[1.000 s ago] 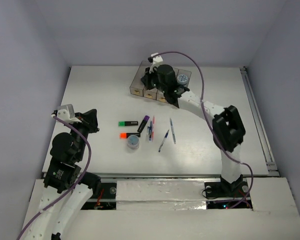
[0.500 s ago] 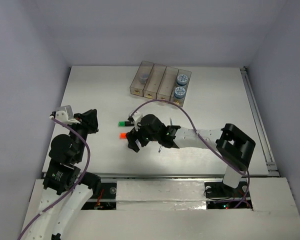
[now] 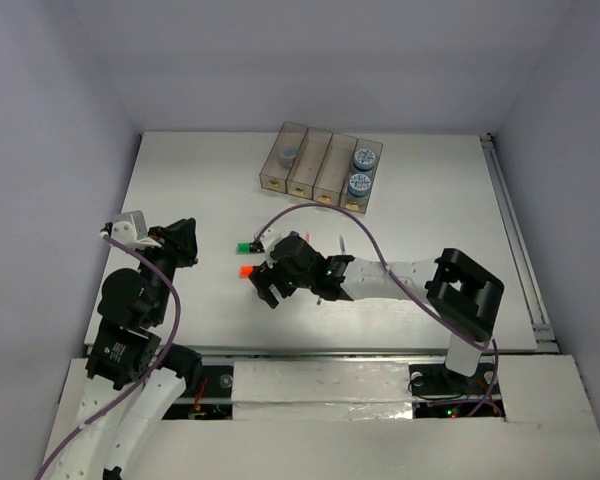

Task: Sort the stationery into containers
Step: Pick up the stationery from the center of the board, then place the stationery in the storage box.

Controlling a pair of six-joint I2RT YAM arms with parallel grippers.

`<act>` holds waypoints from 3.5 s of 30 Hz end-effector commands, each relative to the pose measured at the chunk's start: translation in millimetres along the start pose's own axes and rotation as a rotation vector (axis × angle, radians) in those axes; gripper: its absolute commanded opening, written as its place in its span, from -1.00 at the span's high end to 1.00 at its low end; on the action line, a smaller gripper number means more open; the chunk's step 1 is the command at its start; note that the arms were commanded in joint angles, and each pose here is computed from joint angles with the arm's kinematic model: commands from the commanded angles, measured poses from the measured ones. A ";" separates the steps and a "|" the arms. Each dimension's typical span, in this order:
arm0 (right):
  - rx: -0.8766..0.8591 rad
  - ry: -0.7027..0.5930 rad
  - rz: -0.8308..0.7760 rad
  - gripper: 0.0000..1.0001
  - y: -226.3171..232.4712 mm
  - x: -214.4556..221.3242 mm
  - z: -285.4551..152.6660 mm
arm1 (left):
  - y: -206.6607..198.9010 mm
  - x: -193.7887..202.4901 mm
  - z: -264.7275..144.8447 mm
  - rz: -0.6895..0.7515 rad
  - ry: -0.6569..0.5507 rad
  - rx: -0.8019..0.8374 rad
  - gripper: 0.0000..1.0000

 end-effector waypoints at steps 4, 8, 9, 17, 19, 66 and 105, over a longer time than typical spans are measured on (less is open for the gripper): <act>-0.003 -0.045 -0.041 -0.74 9.1 -16.4 15.3 | -5.2 -9.3 -0.6 -0.011 -0.049 0.038 0.66; 0.017 -0.029 -0.046 -0.70 8.0 -14.2 25.9 | -3.8 -10.2 -0.6 -0.011 -0.057 0.027 0.66; 0.020 -0.029 -0.045 -0.68 7.9 -14.1 26.8 | -4.1 -10.9 -1.0 -0.010 -0.059 0.029 0.66; 0.027 -0.041 -0.046 -0.13 10.7 -17.4 19.5 | -4.1 -11.7 -1.5 -0.008 -0.062 0.029 0.66; 0.005 -0.094 -0.032 0.02 12.6 -32.7 2.4 | -4.1 -11.1 -1.4 -0.007 -0.060 0.031 0.66; 0.413 -0.357 0.134 0.12 -255.0 -155.2 96.2 | -4.6 -9.0 0.5 0.000 -0.045 0.039 0.64; -0.136 -0.076 -0.281 0.10 -95.6 -98.5 43.1 | -3.4 -7.4 4.8 -0.001 -0.036 0.019 0.85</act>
Point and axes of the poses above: each gripper's point midway between its finger pads, its own z axis out along the fingers, its own y axis along the line the jaws close on, x = y × z, the point moved 10 cm from there along -z, back along the fingers, and after that the axes turned 6 degrees about -z, right-handed, at the moved point
